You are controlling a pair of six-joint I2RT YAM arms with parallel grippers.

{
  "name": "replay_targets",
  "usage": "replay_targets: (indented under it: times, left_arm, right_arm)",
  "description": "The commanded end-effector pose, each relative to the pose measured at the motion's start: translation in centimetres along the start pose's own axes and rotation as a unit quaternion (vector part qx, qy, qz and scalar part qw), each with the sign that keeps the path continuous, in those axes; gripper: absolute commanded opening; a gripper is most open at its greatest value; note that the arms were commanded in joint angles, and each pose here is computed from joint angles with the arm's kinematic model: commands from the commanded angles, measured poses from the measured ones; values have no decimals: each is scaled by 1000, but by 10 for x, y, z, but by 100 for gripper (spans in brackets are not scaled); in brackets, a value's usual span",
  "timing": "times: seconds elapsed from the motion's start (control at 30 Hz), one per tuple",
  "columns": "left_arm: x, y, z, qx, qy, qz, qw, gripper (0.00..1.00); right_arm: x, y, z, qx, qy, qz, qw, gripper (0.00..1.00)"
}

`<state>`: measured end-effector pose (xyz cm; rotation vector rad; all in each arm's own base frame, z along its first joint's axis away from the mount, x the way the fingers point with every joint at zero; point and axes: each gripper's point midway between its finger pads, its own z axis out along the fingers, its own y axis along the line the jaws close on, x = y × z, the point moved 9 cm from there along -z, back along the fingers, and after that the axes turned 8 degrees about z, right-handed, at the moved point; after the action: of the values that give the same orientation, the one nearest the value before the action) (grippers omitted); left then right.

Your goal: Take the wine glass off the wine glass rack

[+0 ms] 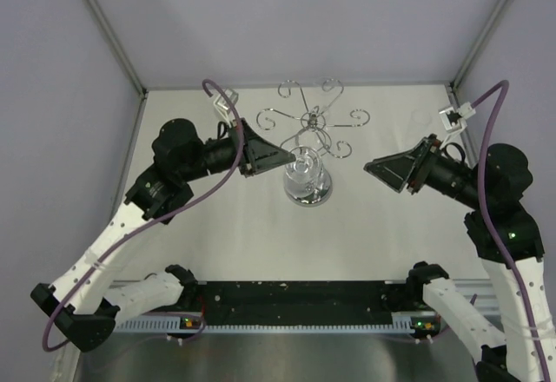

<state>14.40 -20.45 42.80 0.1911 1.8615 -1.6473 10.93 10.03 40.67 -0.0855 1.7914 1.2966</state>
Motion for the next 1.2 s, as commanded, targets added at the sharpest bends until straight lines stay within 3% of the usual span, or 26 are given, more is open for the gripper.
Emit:
replay_targets:
  times: [0.0,0.3,0.7,1.17]
  left_arm:
    - [0,-33,-20,107,-17,45,993,0]
    - [13,-57,-46,186,-29,143,972,0]
    - [22,-74,-72,237,-40,257,936,0]
    - [-3,-88,-58,226,-54,373,898,0]
  right_arm:
    - [4,11,-5,-42,18,-1,999,52]
    - [19,24,-14,-106,28,94,990,52]
    - [14,52,-34,-155,-30,184,970,58]
    - [-8,50,22,-175,18,192,966,61]
